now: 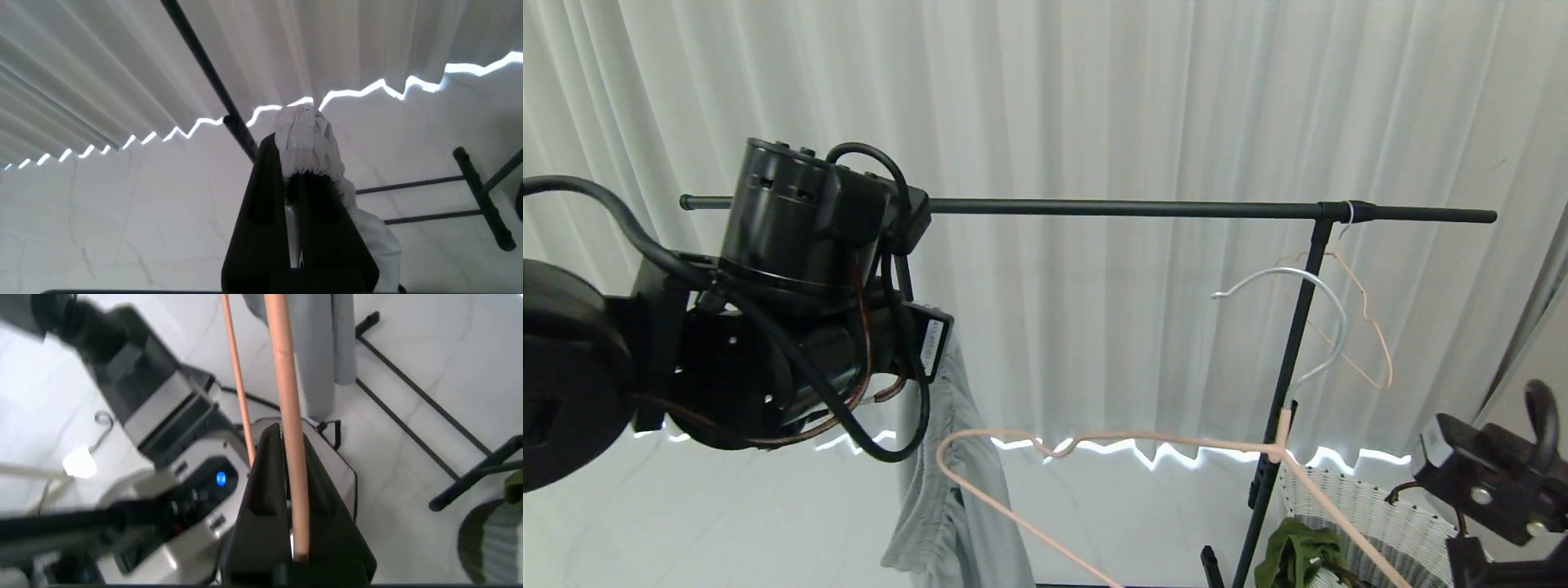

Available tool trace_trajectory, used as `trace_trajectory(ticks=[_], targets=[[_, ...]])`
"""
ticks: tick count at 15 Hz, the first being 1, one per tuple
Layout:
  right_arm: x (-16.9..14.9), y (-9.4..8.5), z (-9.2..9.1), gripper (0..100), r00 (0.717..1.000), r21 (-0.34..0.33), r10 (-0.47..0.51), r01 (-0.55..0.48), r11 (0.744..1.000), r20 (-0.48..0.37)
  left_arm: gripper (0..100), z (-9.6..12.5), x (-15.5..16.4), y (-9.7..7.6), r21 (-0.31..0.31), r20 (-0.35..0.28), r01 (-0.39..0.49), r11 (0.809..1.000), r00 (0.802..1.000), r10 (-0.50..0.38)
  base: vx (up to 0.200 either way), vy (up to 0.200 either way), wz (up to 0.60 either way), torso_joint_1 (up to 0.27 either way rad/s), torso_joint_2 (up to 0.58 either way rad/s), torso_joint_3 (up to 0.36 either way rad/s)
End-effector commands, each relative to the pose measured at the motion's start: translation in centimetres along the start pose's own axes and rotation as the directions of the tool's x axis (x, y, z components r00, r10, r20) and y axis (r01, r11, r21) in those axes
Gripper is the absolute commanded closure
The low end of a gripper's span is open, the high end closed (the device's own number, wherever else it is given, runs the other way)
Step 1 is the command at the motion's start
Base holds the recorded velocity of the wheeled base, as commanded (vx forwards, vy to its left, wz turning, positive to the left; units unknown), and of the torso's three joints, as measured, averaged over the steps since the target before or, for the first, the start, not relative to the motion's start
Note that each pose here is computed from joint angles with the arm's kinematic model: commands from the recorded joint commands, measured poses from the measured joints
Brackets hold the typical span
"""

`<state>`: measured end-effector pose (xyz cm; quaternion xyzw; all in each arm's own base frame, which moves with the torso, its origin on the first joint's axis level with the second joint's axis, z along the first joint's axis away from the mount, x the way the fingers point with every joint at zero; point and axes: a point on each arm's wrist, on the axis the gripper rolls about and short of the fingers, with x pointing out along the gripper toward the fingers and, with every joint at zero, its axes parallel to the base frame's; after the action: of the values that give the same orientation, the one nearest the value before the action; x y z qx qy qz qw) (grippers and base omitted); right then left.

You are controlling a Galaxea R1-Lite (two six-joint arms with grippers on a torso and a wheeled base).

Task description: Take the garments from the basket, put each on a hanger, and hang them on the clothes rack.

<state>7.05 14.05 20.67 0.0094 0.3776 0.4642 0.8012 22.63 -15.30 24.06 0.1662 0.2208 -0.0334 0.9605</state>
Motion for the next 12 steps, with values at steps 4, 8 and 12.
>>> trace_trajectory(ticks=[4, 8, 12], targets=[[4.2, -0.1, 1.3, 100, 0.994, 0.074, -0.106, 0.105, 0.992, 0.003, 100, 1.4, 2.4, -1.5, -0.044, -0.006, -0.092, 0.995, 0.996, 0.091, 0.0, 0.0, 0.0, 0.0, 0.0, 0.0], [4.3, 0.3, 1.7, 100, 0.996, 0.062, -0.088, 0.087, 0.994, 0.008, 100, 1.3, 2.6, -1.5, -0.063, -0.013, -0.098, 0.993, 0.995, 0.097, 0.0, 0.0, 0.0, 0.0, 0.0, 0.0], [4.4, 1.0, 1.4, 100, 0.998, 0.034, -0.06, 0.06, 0.998, -0.009, 100, 1.3, 2.6, -1.5, -0.06, -0.013, -0.098, 0.993, 0.995, 0.097, 0.0, 0.0, 0.0, 0.0, 0.0, 0.0]])
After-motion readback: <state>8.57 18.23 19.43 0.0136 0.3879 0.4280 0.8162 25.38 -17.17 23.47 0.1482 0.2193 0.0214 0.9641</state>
